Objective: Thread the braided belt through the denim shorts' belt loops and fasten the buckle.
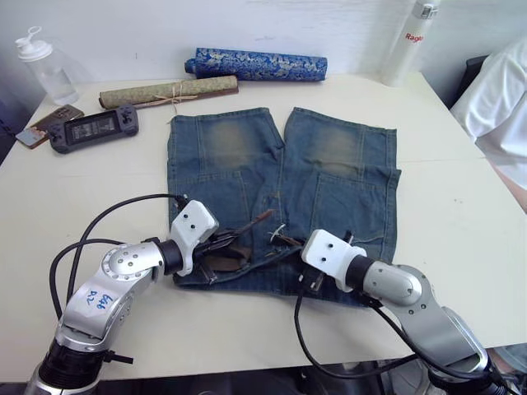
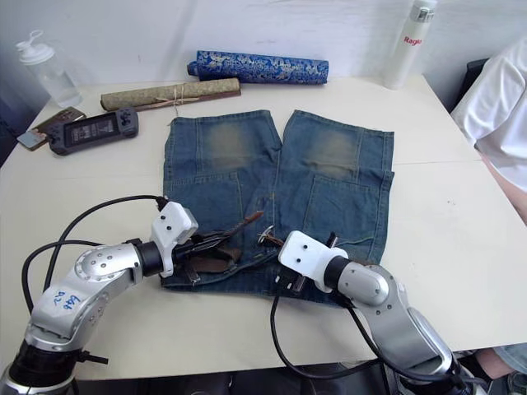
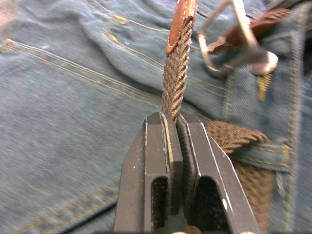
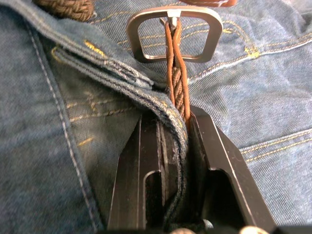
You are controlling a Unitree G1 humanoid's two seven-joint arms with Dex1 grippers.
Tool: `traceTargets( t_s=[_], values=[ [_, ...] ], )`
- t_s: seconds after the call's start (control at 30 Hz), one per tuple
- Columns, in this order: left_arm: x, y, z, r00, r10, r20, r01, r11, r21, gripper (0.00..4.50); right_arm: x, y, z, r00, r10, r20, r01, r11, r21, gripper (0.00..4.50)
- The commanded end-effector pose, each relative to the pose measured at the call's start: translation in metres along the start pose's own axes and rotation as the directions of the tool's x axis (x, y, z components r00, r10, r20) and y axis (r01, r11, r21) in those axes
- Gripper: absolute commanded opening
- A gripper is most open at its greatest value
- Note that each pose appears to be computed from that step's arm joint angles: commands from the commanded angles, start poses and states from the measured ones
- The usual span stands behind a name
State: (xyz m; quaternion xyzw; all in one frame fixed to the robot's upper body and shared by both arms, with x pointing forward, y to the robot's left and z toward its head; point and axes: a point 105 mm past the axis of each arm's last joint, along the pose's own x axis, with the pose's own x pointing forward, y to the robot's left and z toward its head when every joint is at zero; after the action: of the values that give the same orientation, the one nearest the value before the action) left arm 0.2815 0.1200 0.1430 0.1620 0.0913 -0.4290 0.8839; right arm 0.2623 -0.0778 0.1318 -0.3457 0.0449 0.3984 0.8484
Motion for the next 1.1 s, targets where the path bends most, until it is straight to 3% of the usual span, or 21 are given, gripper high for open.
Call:
traceTargets(
  t_s=[0.03, 0.23, 0.43, 0.63, 0.93, 1.1],
  values=[
    [0.003, -0.015, 0.008, 0.996, -0.093, 0.005, 0.092, 0.992, 0.084, 0.0, -0.003, 0.004, 0.012, 0.998, 0.023, 0.05, -0.021, 0.999, -0.041, 0.05],
    [0.004, -0.028, 0.004, 0.977, -0.209, -0.044, 0.213, 0.96, 0.181, 0.0, -0.003, 0.007, 0.011, 0.998, 0.035, 0.045, -0.033, 0.998, -0.052, 0.05],
    [0.004, 0.006, 0.012, 1.0, -0.014, 0.024, 0.013, 0.998, 0.058, 0.0, -0.003, 0.009, 0.009, 0.998, 0.036, 0.041, -0.034, 0.998, -0.048, 0.05],
    [-0.006, 0.035, 0.023, 0.979, 0.181, 0.095, -0.172, 0.981, -0.088, 0.0, -0.002, 0.008, 0.009, 0.998, 0.038, 0.044, -0.036, 0.998, -0.044, 0.05],
    [-0.039, -0.008, -0.01, 0.996, 0.019, -0.087, -0.031, 0.989, -0.142, 0.0, 0.001, -0.004, 0.007, 0.998, -0.051, 0.025, 0.047, 0.989, 0.143, 0.05],
    [-0.042, -0.022, -0.013, 0.993, -0.037, -0.116, 0.024, 0.993, -0.112, 0.0, 0.003, -0.006, 0.007, 0.998, -0.068, 0.003, 0.066, 0.974, 0.215, 0.05]
  ],
)
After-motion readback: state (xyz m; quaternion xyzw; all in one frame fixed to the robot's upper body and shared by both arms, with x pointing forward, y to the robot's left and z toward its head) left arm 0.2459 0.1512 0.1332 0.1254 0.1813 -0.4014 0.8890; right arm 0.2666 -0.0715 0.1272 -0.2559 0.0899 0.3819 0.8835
